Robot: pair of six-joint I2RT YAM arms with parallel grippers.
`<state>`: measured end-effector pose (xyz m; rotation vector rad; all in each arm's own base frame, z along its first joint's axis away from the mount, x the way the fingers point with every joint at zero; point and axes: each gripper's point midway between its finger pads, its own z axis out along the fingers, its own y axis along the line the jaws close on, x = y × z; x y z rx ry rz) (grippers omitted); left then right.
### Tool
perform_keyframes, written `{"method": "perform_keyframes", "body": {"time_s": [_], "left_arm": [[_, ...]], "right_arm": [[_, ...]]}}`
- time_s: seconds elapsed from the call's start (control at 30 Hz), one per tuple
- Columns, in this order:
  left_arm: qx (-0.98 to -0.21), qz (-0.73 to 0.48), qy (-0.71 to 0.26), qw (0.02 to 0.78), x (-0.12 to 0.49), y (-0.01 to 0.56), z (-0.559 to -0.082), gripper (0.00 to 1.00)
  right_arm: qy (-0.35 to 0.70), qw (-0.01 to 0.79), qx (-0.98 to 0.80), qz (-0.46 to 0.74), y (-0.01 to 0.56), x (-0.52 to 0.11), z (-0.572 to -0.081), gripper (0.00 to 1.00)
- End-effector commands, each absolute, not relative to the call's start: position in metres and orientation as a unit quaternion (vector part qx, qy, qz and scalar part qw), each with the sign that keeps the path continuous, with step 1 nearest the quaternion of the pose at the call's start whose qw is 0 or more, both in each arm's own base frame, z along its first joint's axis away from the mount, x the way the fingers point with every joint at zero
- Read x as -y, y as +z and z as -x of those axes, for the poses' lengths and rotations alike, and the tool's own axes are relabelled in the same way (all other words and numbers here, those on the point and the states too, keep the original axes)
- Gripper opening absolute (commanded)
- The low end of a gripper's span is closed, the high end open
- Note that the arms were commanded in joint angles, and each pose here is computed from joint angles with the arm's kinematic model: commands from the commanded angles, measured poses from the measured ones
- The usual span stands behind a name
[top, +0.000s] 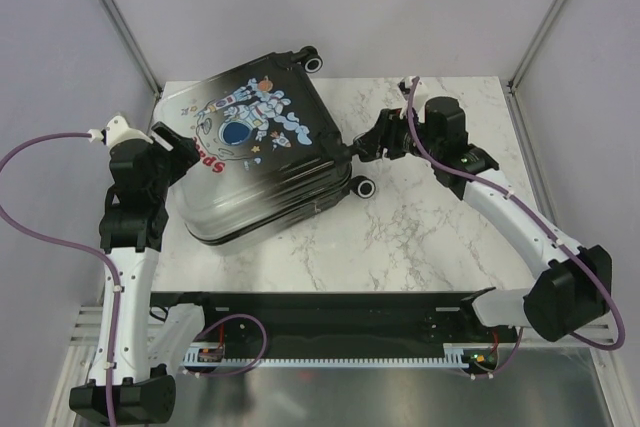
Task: Pack the luggage
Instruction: Zip the luggage at the center of the board.
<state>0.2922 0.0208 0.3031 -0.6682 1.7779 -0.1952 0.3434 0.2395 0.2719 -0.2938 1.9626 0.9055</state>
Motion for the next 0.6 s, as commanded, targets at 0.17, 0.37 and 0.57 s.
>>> {"method": "perform_keyframes", "body": {"time_s": [0.17, 0.37, 0.57], "left_arm": [[-0.751, 0.265, -0.073, 0.600, -0.024, 0.320, -0.289, 0.81], [-0.769, 0.203, -0.089, 0.600, -0.009, 0.328, -0.299, 0.80], [-0.760, 0.149, -0.132, 0.618, 0.012, 0.344, -0.306, 0.78]], "right_arm": [[0.447, 0.622, -0.612, 0.196, 0.425, -0.277, -0.347, 0.00], [0.449, 0.614, -0.619, 0.196, 0.411, -0.284, -0.353, 0.00], [0.449, 0.596, -0.638, 0.189, 0.376, -0.295, -0.372, 0.00]]}}
